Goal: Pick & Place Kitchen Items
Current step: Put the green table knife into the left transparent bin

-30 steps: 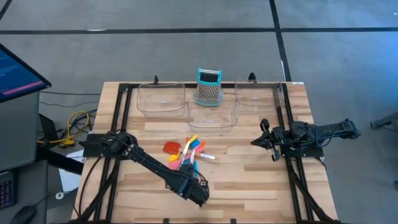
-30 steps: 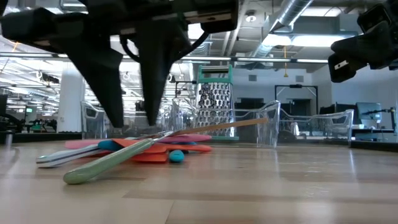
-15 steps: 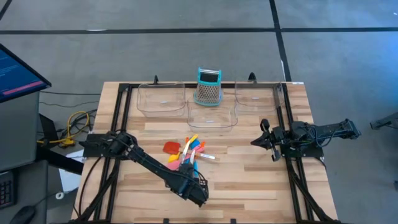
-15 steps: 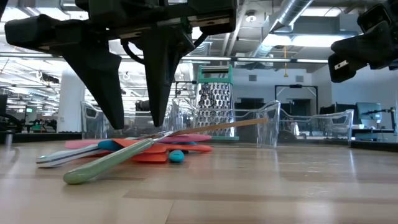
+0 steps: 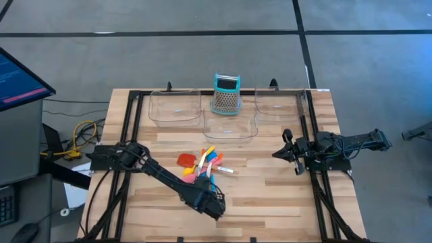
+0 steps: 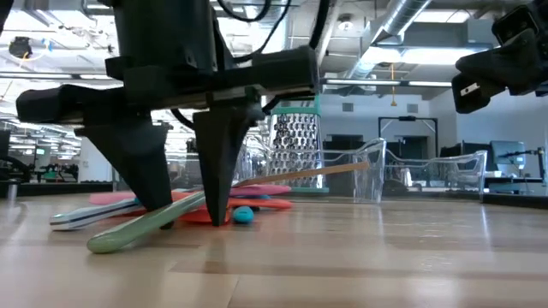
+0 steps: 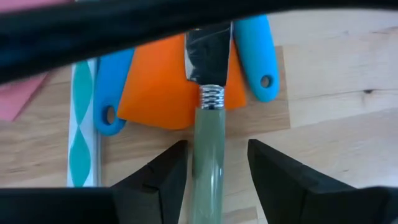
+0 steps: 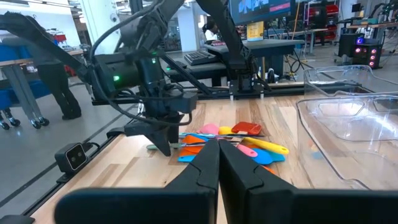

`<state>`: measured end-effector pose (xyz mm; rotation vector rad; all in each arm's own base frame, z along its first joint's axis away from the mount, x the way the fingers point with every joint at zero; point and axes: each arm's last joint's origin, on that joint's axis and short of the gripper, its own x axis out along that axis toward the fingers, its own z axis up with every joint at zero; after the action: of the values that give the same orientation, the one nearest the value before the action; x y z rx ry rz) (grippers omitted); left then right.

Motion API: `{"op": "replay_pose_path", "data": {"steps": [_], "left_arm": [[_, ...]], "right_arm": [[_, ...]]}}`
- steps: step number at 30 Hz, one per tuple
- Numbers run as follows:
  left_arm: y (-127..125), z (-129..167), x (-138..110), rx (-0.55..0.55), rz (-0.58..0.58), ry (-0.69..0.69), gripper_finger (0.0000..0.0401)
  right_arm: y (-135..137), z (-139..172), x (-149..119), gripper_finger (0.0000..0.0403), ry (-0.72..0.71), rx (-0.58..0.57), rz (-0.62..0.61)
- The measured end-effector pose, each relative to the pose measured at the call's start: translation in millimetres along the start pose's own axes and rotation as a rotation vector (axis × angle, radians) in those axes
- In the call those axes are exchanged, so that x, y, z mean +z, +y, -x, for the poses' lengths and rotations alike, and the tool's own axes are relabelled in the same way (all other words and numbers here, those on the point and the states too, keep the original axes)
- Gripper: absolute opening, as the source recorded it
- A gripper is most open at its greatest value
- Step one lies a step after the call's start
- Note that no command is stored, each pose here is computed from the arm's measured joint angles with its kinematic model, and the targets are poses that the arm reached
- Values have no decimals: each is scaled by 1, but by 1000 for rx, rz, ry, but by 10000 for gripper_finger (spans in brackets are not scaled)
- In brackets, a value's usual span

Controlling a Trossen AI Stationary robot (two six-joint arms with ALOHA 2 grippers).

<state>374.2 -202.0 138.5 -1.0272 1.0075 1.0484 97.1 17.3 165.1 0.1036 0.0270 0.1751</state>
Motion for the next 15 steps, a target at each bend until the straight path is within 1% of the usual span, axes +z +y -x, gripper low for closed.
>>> {"op": "replay_pose_path", "data": {"steps": [9,12,15], "left_arm": [[3,-4,0,-7,2,-5,157],[3,-4,0,-5,1,-5,144],[3,-5,0,1,0,-6,121]], "right_arm": [[0,0,0,0,0,0,0],[0,0,0,0,0,0,0],[0,0,0,0,0,0,0]]}}
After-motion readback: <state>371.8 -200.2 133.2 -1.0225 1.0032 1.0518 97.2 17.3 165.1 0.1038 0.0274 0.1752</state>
